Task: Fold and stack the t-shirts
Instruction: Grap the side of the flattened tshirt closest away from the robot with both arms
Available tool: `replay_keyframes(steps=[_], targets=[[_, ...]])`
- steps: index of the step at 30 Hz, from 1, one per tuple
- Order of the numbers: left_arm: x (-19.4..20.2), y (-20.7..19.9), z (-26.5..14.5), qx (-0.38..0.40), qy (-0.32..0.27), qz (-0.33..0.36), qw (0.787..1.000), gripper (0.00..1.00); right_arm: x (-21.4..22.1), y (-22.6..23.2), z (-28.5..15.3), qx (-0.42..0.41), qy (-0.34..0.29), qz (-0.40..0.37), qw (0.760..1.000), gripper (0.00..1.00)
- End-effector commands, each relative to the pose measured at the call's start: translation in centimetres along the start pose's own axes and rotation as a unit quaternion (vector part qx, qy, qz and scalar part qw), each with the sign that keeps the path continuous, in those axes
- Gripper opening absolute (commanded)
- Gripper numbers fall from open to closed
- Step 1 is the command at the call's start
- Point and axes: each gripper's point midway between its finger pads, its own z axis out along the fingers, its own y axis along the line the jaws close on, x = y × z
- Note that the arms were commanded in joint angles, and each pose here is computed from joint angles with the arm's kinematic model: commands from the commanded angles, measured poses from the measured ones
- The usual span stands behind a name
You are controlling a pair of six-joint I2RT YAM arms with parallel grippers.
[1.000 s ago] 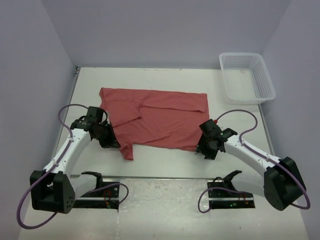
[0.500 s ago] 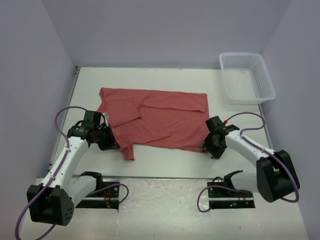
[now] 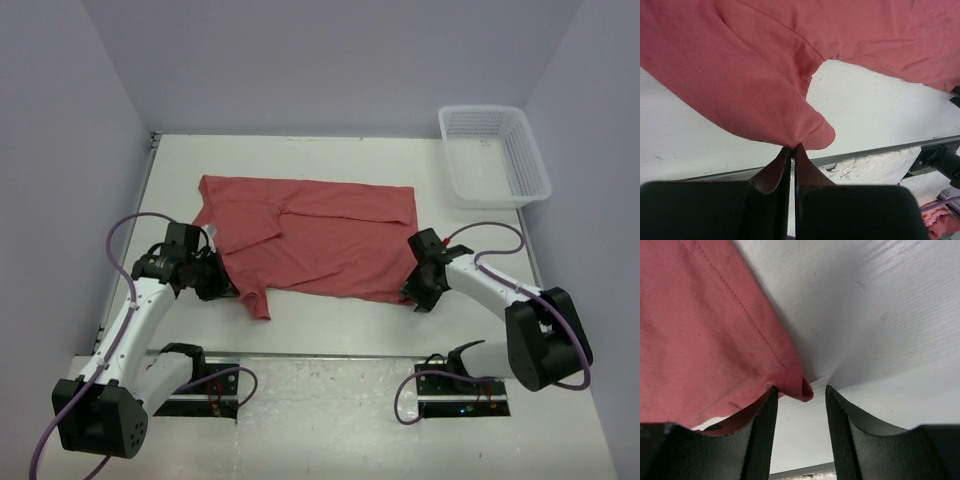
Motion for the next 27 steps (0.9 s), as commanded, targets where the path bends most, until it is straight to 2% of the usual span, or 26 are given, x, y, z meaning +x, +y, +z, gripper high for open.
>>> replay_keyframes(steps=[1, 6, 9, 10, 13, 27], targets=[[-0.1, -0.2, -0.5, 0.009, -0.007, 0.014, 1.000, 0.00, -1.8, 1.2, 0.1, -0.005, -0.027, 0.016, 0.999, 0.44], [-0.4, -0.3, -0.7, 0.009, -0.016, 0.011, 1.000, 0.00, -2.3, 1.5, 0.3, 0.000, -0.032, 0.016, 0.999, 0.36], [-0.7, -0.3, -0.9, 0.005, -0.023, 0.010, 1.000, 0.00, -2.3, 1.4, 0.6, 0.009, -0.032, 0.014, 0.999, 0.24], [-0.7, -0.2, -0.9, 0.003, -0.024, 0.011, 1.000, 0.00, -2.2, 1.3, 0.7, 0.009, -0.030, 0.013, 0.999, 0.16], [-1.0, 0.0, -1.2, -0.007, -0.031, 0.011, 0.999, 0.00, -1.9, 1.1, 0.7, 0.003, -0.028, 0.014, 1.000, 0.00], [-4.4, 2.6, -5.8, -0.106, -0.143, -0.017, 0.984, 0.00, -2.4, 1.4, -3.3, -0.030, -0.048, -0.007, 0.998, 0.00]])
